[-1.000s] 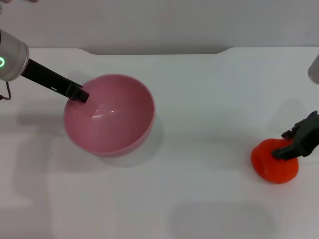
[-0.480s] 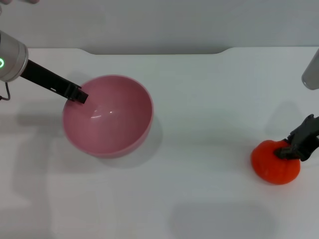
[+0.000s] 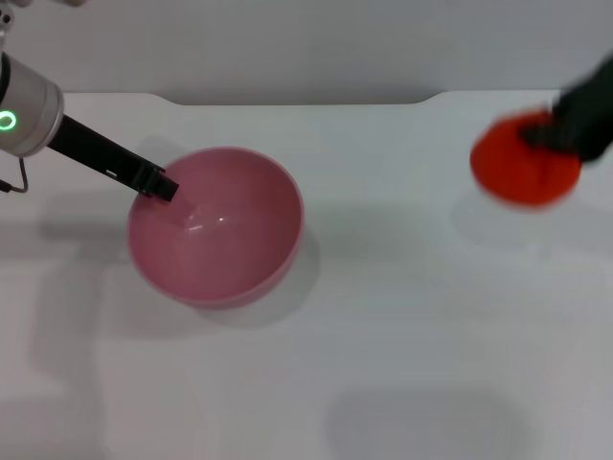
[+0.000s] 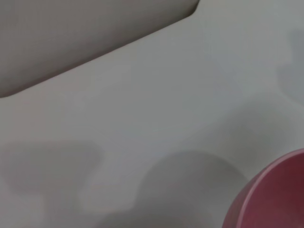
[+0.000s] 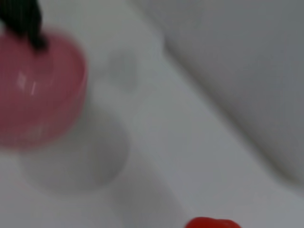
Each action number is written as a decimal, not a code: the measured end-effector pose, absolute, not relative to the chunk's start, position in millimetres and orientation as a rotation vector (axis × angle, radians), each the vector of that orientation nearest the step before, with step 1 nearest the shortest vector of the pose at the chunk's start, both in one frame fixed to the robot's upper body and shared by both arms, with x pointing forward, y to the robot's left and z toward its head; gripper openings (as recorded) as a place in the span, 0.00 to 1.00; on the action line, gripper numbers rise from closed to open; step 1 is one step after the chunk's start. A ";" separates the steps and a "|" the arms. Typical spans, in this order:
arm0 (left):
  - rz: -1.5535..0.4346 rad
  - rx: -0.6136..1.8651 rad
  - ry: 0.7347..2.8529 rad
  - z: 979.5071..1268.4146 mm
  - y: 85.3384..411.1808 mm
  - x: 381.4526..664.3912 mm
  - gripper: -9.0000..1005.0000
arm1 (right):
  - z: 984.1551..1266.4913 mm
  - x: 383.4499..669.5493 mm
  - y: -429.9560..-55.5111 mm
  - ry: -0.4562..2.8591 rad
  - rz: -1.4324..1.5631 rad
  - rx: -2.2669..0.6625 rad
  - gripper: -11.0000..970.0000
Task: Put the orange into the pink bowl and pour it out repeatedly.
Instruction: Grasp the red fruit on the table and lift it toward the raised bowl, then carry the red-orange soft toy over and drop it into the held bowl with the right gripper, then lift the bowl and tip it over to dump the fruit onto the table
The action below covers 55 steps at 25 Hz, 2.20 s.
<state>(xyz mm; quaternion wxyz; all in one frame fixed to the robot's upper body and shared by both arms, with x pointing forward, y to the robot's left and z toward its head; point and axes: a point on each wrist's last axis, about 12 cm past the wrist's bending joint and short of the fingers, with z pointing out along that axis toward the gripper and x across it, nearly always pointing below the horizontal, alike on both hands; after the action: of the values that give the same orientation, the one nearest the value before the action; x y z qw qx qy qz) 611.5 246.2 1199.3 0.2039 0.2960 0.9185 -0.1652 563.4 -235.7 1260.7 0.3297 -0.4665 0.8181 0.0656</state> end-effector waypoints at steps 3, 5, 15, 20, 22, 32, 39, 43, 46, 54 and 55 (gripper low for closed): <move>-0.465 0.835 2.562 1199.2 244.8 611.1 0.05 | 1293.9 553.8 -222.9 1.994 0.146 -1.223 0.15; -0.465 0.835 2.562 1199.2 244.8 611.1 0.05 | 1309.8 547.8 -214.0 1.896 0.155 -1.236 0.14; -0.504 0.892 2.536 1196.2 224.1 609.8 0.05 | 1320.0 544.1 -167.9 1.643 0.369 -1.320 0.13; -0.496 0.931 2.528 1196.3 214.4 610.2 0.05 | 1294.0 552.0 -140.8 1.650 0.449 -1.400 0.13; -0.492 0.944 2.524 1196.8 210.7 610.6 0.05 | 1282.3 554.5 -130.2 1.663 0.474 -1.424 0.13; -0.492 0.966 2.509 1196.8 203.2 613.3 0.05 | 1250.4 559.2 -108.0 1.731 0.534 -1.507 0.18; -0.489 0.955 2.506 1196.7 206.1 614.9 0.05 | 1254.4 554.7 -115.1 1.717 0.519 -1.474 0.27; -0.476 0.952 2.508 1196.4 208.0 615.8 0.05 | 1260.9 551.7 -122.1 1.696 0.500 -1.437 0.46; -0.470 0.948 2.505 1196.4 208.2 616.6 0.05 | 1267.3 551.7 -133.3 1.674 0.479 -1.356 0.57; -0.374 0.925 2.451 1203.6 206.8 624.5 0.05 | 1252.0 556.5 -217.2 1.589 0.677 -0.839 0.75; -0.326 0.939 2.417 1205.3 201.5 627.4 0.05 | 1244.5 555.5 -234.3 1.566 0.726 -0.752 0.75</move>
<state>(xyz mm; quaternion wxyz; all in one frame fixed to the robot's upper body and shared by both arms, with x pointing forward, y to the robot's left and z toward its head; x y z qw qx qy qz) 627.4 201.5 1205.3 0.2611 0.3469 0.8927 -0.1205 555.5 -234.3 1244.5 0.5886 -0.3228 0.6724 0.3118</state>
